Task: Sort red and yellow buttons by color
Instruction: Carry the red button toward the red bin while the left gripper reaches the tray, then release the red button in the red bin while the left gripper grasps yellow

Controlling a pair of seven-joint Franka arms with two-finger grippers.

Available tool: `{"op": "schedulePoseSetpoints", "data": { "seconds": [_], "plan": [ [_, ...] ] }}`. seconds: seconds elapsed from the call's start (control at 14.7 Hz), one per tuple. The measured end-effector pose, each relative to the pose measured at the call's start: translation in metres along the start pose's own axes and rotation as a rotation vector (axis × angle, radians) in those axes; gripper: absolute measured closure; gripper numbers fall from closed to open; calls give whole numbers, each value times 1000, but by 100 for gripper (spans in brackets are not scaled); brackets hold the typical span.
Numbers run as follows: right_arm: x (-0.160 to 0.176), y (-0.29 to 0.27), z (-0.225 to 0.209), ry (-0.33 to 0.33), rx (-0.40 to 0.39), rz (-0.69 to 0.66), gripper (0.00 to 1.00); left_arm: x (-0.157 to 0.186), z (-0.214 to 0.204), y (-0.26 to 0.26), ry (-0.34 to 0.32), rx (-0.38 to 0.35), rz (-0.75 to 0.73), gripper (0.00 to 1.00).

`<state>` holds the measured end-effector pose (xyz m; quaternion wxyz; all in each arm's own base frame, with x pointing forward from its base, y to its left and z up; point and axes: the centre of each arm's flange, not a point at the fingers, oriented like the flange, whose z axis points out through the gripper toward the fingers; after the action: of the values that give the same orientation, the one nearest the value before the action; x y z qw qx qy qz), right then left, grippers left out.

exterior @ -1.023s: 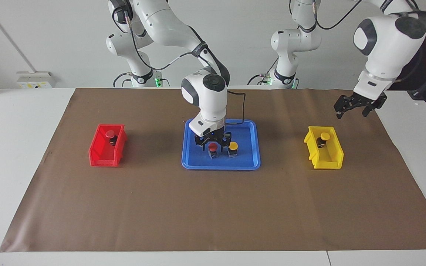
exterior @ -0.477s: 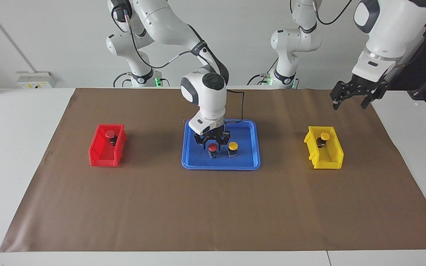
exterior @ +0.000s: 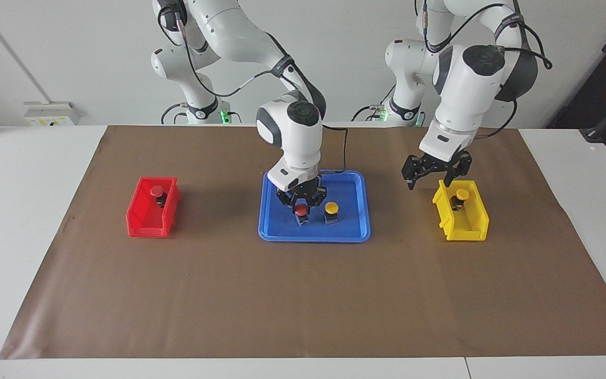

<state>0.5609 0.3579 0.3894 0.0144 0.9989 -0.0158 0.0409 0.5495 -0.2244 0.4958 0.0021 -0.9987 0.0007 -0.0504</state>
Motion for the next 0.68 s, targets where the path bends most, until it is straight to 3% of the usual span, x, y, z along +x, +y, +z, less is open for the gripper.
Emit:
{"op": "schedulePoseSetpoints", "data": {
  "seconds": [0.14, 0.34, 0.48, 0.68],
  "plan": [
    [33, 71, -51, -13, -15, -66, 59, -7, 28, 46, 0, -2, -34, 0],
    [58, 228, -106, -65, -7, -142, 59, -21, 59, 106, -14, 4, -57, 0],
    [59, 305, -100, -81, 6, -180, 59, -29, 71, 130, -18, 5, -54, 0],
    [53, 367, -54, -47, 8, -239, 59, -51, 91, 163, -43, 21, -55, 0]
  ]
}}
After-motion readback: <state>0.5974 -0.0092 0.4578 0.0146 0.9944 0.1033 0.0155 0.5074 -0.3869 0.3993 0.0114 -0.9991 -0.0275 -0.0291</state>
